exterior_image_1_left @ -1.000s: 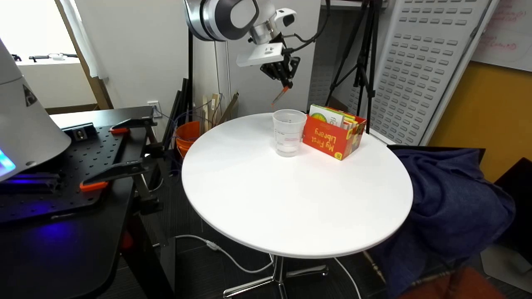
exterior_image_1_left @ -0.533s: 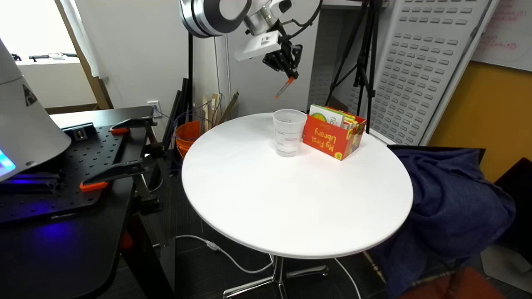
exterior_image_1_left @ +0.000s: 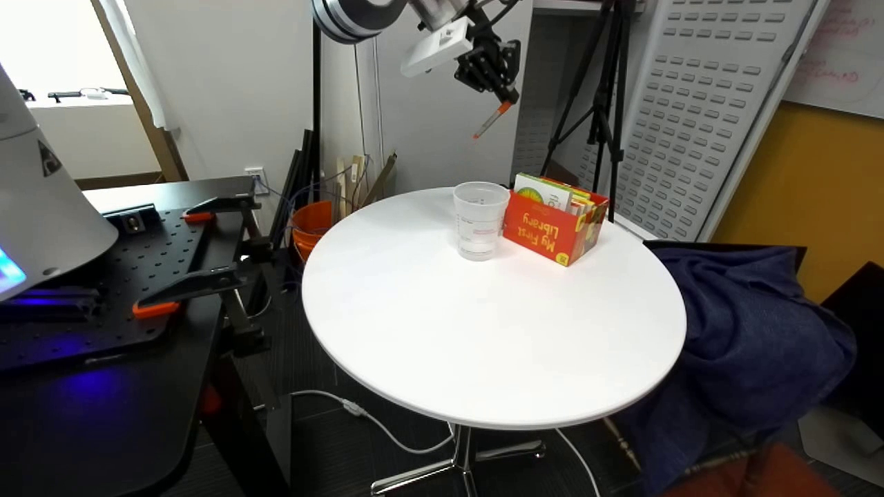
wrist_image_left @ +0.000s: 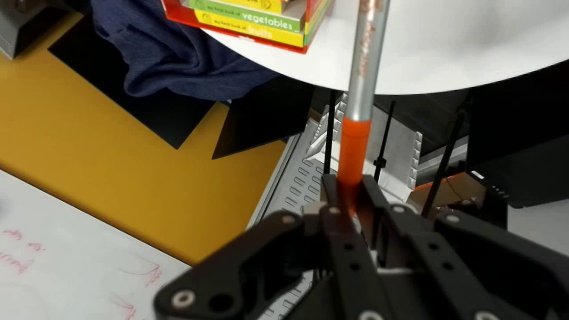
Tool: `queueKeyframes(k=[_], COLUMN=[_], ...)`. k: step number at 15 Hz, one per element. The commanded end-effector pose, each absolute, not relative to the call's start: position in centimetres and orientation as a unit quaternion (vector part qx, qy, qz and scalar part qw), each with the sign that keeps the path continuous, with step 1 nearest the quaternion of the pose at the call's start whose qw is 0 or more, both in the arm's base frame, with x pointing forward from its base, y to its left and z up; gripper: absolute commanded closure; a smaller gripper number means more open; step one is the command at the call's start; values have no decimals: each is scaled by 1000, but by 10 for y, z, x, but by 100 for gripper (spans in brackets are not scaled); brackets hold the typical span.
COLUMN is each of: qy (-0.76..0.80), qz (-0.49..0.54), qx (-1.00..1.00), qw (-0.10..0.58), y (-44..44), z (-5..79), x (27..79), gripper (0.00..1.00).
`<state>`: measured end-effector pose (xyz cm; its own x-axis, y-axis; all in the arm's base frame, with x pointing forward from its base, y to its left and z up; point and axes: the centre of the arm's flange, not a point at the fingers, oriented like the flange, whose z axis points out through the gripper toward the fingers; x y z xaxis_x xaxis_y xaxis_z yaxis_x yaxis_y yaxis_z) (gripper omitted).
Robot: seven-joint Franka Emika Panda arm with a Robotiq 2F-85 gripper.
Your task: Pick up the pen and put it in the cup
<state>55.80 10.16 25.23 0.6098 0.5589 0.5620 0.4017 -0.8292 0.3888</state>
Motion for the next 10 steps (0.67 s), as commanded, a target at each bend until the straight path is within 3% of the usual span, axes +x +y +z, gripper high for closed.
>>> queueKeyframes(k=[1,10], qy=[248,181], qz=[370,397], qx=[887,886], qw=[124,159], y=[93,82], z=[248,251], x=[539,534], gripper=[96,96])
